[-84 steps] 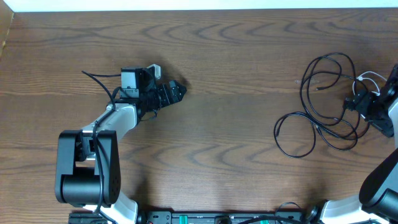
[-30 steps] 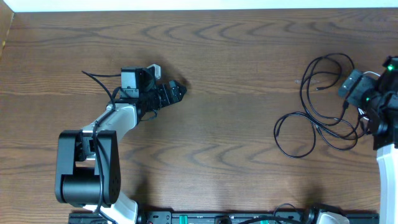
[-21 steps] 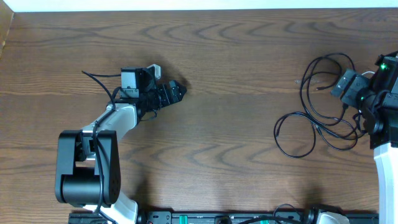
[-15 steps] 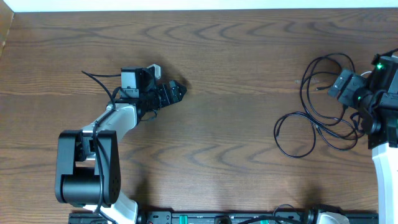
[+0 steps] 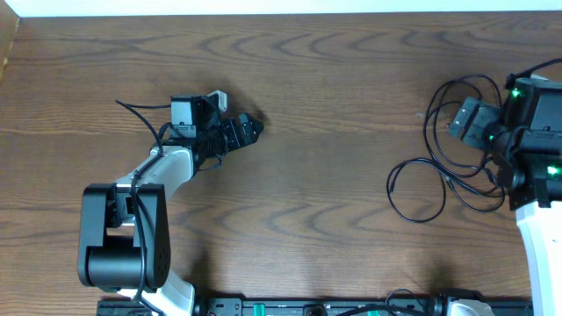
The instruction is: Untangle cables
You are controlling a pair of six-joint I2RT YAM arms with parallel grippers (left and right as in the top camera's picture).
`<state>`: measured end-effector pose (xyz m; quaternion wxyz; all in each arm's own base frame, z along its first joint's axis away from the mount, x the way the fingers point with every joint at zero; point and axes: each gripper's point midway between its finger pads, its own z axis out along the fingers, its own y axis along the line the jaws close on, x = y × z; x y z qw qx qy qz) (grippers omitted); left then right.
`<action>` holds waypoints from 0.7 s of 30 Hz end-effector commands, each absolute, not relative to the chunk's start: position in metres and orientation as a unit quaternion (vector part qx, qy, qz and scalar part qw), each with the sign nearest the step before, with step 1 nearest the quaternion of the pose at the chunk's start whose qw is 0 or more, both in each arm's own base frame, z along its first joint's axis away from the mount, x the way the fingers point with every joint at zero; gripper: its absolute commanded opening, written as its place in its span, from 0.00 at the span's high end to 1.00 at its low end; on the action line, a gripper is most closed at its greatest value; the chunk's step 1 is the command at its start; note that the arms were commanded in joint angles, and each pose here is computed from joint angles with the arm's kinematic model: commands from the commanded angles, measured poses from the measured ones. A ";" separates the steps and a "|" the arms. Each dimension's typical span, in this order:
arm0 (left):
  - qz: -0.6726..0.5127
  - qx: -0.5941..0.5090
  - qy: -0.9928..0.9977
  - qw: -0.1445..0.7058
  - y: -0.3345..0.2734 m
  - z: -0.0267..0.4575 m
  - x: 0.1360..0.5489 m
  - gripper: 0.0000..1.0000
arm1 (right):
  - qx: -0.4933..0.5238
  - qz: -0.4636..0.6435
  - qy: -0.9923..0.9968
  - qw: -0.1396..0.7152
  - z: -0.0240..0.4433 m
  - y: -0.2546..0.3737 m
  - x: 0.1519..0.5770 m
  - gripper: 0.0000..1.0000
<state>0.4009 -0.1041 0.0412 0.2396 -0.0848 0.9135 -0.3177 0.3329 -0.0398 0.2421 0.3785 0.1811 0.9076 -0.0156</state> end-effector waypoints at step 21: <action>-0.320 -0.080 0.913 0.240 -0.106 0.043 0.399 0.00 | 0.150 -0.001 0.913 0.378 0.242 -0.014 0.334 0.01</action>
